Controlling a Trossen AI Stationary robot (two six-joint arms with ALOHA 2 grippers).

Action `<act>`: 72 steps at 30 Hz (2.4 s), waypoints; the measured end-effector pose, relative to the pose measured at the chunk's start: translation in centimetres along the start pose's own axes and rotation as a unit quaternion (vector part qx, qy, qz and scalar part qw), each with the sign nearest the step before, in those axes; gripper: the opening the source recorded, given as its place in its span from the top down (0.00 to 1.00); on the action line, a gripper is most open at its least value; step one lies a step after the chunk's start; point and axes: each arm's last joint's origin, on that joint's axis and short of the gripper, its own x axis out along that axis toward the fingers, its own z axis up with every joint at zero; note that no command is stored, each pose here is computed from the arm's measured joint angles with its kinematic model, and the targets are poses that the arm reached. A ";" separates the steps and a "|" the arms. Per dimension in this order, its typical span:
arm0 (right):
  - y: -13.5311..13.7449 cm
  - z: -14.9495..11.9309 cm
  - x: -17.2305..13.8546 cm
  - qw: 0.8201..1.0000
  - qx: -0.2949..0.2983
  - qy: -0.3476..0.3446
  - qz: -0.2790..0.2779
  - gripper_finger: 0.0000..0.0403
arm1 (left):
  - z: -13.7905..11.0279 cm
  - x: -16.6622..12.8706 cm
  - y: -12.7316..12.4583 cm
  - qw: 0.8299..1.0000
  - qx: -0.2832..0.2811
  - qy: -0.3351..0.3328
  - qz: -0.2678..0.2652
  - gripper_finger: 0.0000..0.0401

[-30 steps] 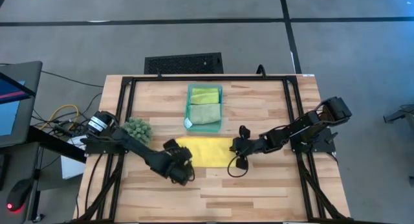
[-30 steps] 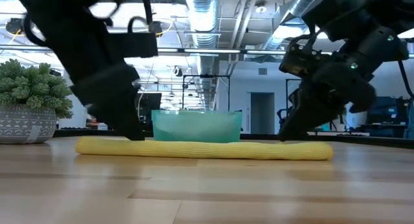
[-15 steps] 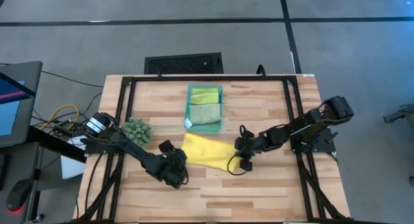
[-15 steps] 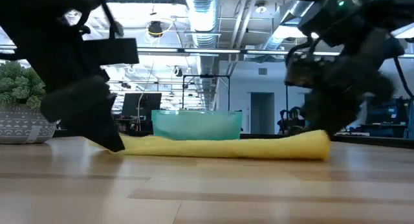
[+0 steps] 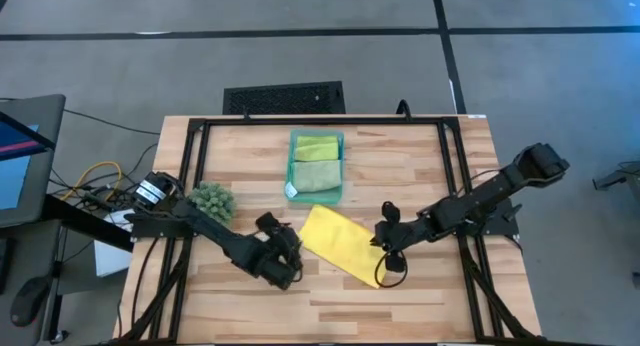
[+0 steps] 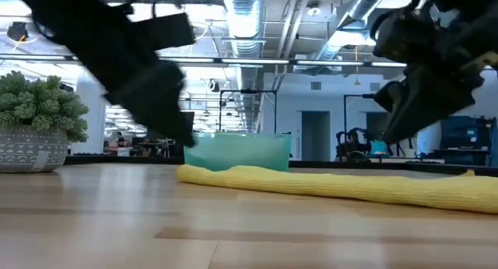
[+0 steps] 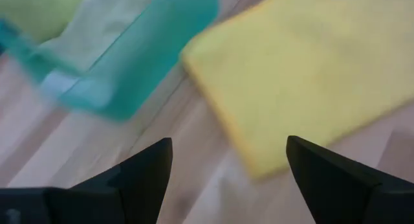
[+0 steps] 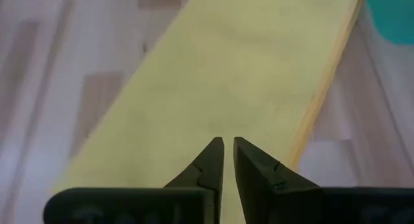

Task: Fold microfiber towels
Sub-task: Fold the yellow microfiber cloth

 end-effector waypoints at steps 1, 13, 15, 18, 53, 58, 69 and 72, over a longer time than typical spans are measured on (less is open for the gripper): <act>0.0 -0.3 0.2 1.000 -0.007 0.007 -0.002 0.85 | 0.4 0.4 -0.1 1.000 -0.004 -0.004 -0.010 0.26; 1.8 -2.8 3.2 0.982 -0.043 0.123 0.136 0.85 | 1.7 7.6 0.6 0.999 0.019 0.047 -0.013 0.26; 2.7 -2.5 3.3 0.976 -0.061 0.113 0.176 0.85 | 2.4 7.7 1.0 0.997 0.037 0.061 -0.003 0.26; 3.8 -1.8 3.0 0.970 -0.105 0.098 0.198 0.85 | 3.7 6.8 1.4 0.993 0.090 0.080 0.002 0.26; 10.0 2.9 6.1 0.941 -0.235 -0.017 0.241 0.85 | 7.2 1.9 -4.0 0.961 0.120 -0.063 -0.242 0.26; 10.9 3.1 6.4 0.943 -0.240 -0.057 0.225 0.85 | 5.4 -0.1 -7.0 0.931 0.136 -0.097 -0.326 0.26; 9.1 3.2 7.1 0.959 -0.224 -0.031 0.171 0.84 | 0.2 2.9 -12.1 0.884 0.121 -0.086 -0.443 0.32; 8.7 2.7 7.2 0.960 -0.225 -0.011 0.165 0.84 | 0.6 3.2 -12.0 0.869 0.101 -0.061 -0.481 0.34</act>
